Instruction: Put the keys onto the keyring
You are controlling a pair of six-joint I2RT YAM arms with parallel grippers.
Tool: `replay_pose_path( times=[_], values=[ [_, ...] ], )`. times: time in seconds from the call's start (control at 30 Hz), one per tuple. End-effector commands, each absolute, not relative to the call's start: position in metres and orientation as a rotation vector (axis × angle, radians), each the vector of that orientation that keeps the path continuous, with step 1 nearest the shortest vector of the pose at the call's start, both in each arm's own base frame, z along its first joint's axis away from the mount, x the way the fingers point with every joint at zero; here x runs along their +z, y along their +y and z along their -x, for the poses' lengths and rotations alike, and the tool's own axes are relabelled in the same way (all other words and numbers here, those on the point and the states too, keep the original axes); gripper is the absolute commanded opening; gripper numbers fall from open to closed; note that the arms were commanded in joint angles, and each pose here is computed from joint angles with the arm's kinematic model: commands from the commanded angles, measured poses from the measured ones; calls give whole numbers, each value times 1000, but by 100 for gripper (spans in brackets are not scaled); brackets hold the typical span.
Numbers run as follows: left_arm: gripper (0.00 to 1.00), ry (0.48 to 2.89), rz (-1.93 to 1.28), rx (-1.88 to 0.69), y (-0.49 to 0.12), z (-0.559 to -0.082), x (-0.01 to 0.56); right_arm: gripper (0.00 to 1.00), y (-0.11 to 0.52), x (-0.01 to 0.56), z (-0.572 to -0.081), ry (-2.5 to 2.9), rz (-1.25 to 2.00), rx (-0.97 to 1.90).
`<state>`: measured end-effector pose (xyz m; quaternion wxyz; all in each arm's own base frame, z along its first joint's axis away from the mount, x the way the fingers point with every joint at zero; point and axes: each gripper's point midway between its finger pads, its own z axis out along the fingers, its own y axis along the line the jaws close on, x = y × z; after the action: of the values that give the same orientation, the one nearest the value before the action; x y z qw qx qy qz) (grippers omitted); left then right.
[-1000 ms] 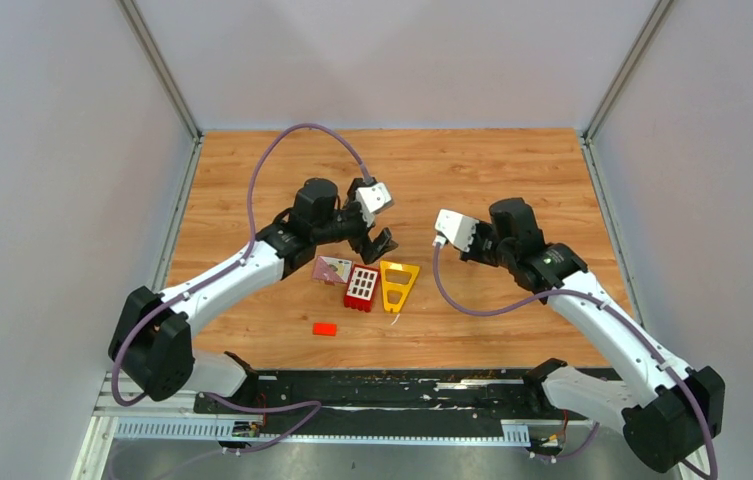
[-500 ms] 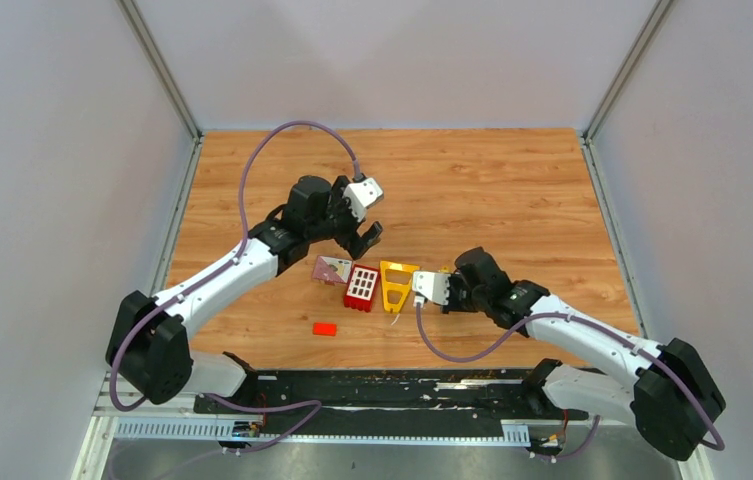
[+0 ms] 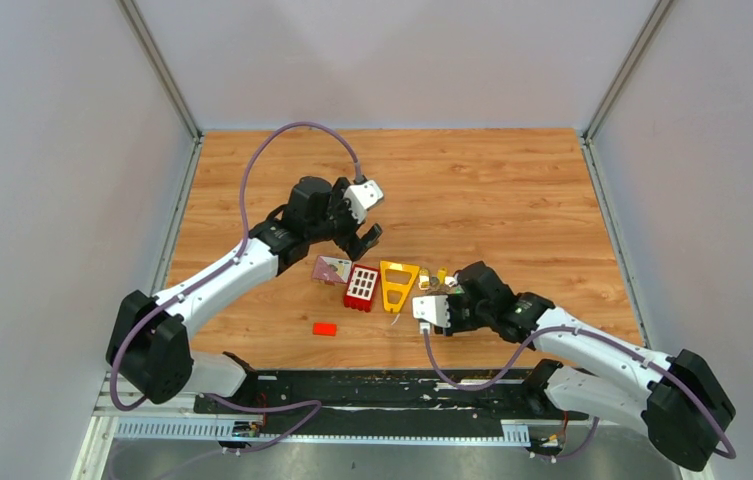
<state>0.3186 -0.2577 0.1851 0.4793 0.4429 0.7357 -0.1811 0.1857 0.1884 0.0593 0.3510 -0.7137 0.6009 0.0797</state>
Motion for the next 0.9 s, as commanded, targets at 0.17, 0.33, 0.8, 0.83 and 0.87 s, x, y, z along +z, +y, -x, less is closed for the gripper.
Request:
replay_pose_path(
  times=[0.17,0.33,0.8,0.83,0.87],
  values=[
    [100,1757,-1094,-405,-261,-332,198,42,203,64,-147,1422,1998,417],
    [100,1759,-1101,-396,-261,-334,196,53,207,86,-162,1426,1929,352],
    [100,1744,-1083,-355,-247,-326,204,38,188,107,-259,1811,1527,377],
    [100,1749,-1073,-351,-245,-325,204,38,189,106,-261,1835,1511,411],
    [100,1750,-1064,-347,-243,-325,206,39,190,103,-262,1860,1497,435]
  ],
)
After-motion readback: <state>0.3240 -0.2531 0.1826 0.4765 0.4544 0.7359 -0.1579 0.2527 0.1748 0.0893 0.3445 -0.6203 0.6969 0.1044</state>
